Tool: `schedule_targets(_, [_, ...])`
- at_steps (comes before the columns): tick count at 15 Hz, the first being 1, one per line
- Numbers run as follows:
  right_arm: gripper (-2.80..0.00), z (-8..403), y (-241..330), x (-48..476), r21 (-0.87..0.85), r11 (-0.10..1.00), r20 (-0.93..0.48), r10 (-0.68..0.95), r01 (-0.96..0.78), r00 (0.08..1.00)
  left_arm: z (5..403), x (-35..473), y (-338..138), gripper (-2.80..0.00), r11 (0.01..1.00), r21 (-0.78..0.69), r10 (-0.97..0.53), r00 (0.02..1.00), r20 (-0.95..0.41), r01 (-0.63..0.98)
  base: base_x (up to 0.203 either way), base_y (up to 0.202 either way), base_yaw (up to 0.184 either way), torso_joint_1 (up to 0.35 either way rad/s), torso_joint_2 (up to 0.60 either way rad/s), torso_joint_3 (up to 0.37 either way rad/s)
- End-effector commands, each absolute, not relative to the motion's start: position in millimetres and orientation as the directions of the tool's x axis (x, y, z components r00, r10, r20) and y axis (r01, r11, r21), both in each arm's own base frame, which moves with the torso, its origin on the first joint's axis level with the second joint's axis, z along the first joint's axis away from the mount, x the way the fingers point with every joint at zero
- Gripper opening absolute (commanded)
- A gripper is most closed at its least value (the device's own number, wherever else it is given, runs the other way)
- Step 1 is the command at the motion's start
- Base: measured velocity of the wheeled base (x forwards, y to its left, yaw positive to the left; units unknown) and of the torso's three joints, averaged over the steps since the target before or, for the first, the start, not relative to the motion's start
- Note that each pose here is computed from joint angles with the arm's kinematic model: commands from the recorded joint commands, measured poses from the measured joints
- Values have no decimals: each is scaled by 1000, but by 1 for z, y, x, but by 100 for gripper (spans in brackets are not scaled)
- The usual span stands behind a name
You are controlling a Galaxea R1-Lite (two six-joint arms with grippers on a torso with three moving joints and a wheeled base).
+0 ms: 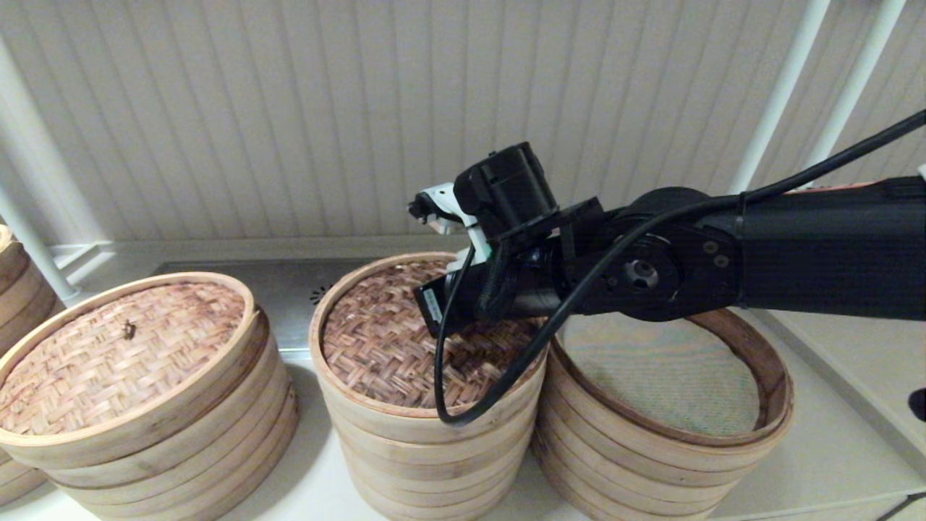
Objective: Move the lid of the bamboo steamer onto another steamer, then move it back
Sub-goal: Pick up the steamer, then put the steamer
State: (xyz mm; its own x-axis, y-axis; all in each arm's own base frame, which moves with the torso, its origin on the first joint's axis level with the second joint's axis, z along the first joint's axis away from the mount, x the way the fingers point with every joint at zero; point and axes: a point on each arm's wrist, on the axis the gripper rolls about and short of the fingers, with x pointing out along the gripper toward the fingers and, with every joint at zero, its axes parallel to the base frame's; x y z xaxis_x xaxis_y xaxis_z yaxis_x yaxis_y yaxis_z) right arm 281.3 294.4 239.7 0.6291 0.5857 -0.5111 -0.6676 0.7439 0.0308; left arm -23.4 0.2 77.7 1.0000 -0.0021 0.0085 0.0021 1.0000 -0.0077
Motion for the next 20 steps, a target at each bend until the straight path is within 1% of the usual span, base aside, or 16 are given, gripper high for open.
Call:
schedule_targets(1, [-280, 239, 294, 281, 30, 744, -513, 584, -667, 628, 78, -23, 0, -280, 1000, -8, -2, 1000, 9, 2, 0, 0, 0, 0, 0, 0])
schedule_targets(5, [-280, 244, 292, 279, 31, 745, -504, 588, -667, 633, 78, -23, 0, -280, 1000, -8, -2, 1000, 9, 2, 0, 0, 0, 0, 0, 0])
schedule_targets(9, [-280, 251, 289, 277, 5, 775, -485, 554, -632, 676, 78, -23, 0, -280, 1000, -8, -2, 1000, 9, 2, 0, 0, 0, 0, 0, 0])
schedule_targets(20, [-280, 287, 273, 263, -15, 769, -404, 580, -639, 707, 78, -23, 0, -280, 1000, -8, -2, 1000, 8, 2, 0, 0, 0, 0, 0, 0])
